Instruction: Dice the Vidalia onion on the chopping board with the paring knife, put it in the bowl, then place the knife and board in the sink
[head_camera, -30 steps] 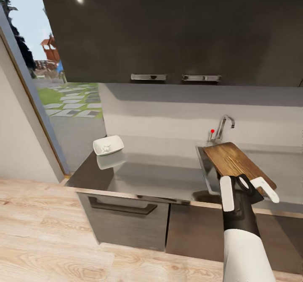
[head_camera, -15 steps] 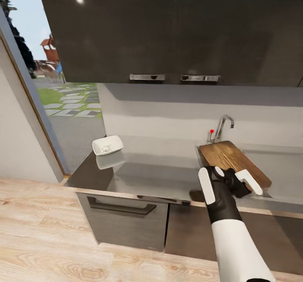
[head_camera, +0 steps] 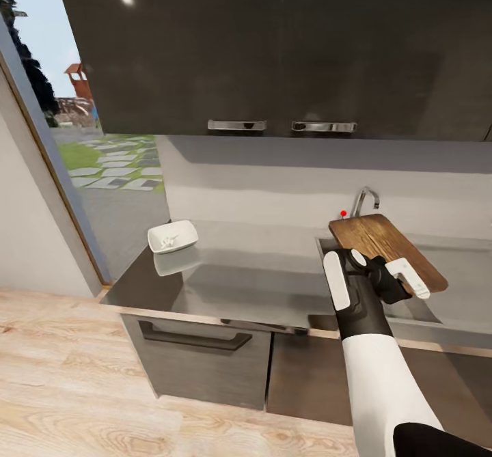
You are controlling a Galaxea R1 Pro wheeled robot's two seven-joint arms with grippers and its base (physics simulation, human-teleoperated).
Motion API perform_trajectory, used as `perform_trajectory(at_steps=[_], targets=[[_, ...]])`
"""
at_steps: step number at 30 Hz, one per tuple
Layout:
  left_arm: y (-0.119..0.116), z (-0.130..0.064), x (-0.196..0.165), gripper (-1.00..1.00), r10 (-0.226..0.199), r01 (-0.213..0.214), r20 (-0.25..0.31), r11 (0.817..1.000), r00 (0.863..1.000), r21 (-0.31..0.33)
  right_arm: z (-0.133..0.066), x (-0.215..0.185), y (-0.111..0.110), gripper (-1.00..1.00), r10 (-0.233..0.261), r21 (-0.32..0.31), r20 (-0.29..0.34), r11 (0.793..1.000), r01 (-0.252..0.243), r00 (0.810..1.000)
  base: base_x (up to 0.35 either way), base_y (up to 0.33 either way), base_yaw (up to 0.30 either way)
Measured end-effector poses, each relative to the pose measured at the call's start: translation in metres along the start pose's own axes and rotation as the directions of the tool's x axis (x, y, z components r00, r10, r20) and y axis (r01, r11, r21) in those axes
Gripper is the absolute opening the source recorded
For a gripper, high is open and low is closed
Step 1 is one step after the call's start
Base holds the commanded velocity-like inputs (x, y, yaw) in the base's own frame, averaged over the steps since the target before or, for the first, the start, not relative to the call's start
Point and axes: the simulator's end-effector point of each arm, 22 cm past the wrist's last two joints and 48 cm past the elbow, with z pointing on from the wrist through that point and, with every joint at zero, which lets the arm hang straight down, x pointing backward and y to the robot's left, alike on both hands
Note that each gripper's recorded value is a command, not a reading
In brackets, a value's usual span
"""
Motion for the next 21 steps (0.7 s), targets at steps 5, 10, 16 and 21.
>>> perform_trajectory(at_steps=[5, 10, 16, 21], targets=[[0.000, 0.000, 0.001, 1.00, 0.000, 0.000, -0.002, 1.000, 1.000, 0.000, 0.007, 0.003, -0.006, -1.00, 0.014, 0.025, -0.009, 1.000, -0.013, 1.000, 0.249, -0.166, 0.000], [0.000, 0.000, 0.003, 1.00, 0.000, 0.000, -0.006, 1.000, 1.000, -0.001, 0.018, 0.007, -0.016, -1.00, 0.023, 0.063, -0.028, 0.998, -0.022, 0.999, 0.268, -0.170, 0.000], [0.000, 0.001, 0.003, 1.00, 0.000, 0.000, -0.009, 1.000, 1.000, -0.001, 0.023, 0.021, -0.020, -1.00, -0.013, 0.077, -0.041, 0.997, 0.016, 0.999, 0.144, -0.105, 0.000], [0.001, 0.001, 0.004, 1.00, 0.000, 0.000, -0.011, 1.000, 1.000, -0.001, 0.027, 0.046, -0.025, -1.00, -0.054, 0.090, -0.090, 0.994, 0.062, 0.994, 0.008, -0.006, 0.000]])
